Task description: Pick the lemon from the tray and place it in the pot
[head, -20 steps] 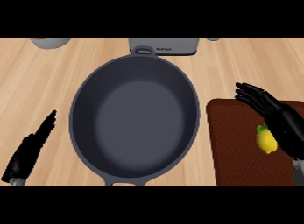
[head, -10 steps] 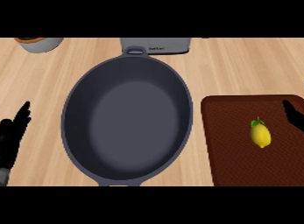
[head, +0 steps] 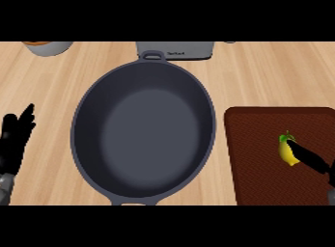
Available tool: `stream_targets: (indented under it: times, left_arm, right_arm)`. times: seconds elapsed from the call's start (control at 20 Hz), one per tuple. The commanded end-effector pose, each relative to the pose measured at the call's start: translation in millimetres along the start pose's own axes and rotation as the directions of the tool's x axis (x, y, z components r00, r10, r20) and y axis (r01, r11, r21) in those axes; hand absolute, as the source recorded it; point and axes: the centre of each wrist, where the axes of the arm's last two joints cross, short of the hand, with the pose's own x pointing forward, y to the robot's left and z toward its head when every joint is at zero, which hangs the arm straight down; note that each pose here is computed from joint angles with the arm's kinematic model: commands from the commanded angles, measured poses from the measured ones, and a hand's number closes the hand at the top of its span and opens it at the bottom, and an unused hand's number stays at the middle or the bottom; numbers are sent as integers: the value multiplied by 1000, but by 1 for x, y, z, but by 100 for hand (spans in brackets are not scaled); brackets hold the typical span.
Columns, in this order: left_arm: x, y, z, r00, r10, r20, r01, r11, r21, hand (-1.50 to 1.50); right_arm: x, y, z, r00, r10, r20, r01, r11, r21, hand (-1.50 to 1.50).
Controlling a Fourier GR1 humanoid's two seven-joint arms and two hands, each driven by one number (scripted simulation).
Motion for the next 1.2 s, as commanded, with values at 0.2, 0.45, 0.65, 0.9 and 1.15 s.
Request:
stream_targets:
  times: [0.2,0.45,0.65,0.9,1.15]
  left_arm:
    - [11,7,-5,1000,-9,-9,10,1000,7,0]
    - [14,2,-7,1000,-2,-1,2,1000,5,0]
    - [24,-14,5,1000,-16,5,16,999,-28,0]
    - [11,-5,-3,1000,-16,-5,16,1000,-14,0]
    - [14,4,-1,1000,-24,-12,24,1000,-11,0]
  right_arm:
    - [17,-10,-3,924,345,-167,-307,927,216,-150]
    - [64,-8,0,830,508,-232,-378,816,437,-150]
    - [118,-10,16,815,525,-244,-327,766,554,-150]
    - [138,-15,0,762,570,-308,-335,754,565,-150]
    - [125,-4,0,727,590,-351,-324,746,582,-150]
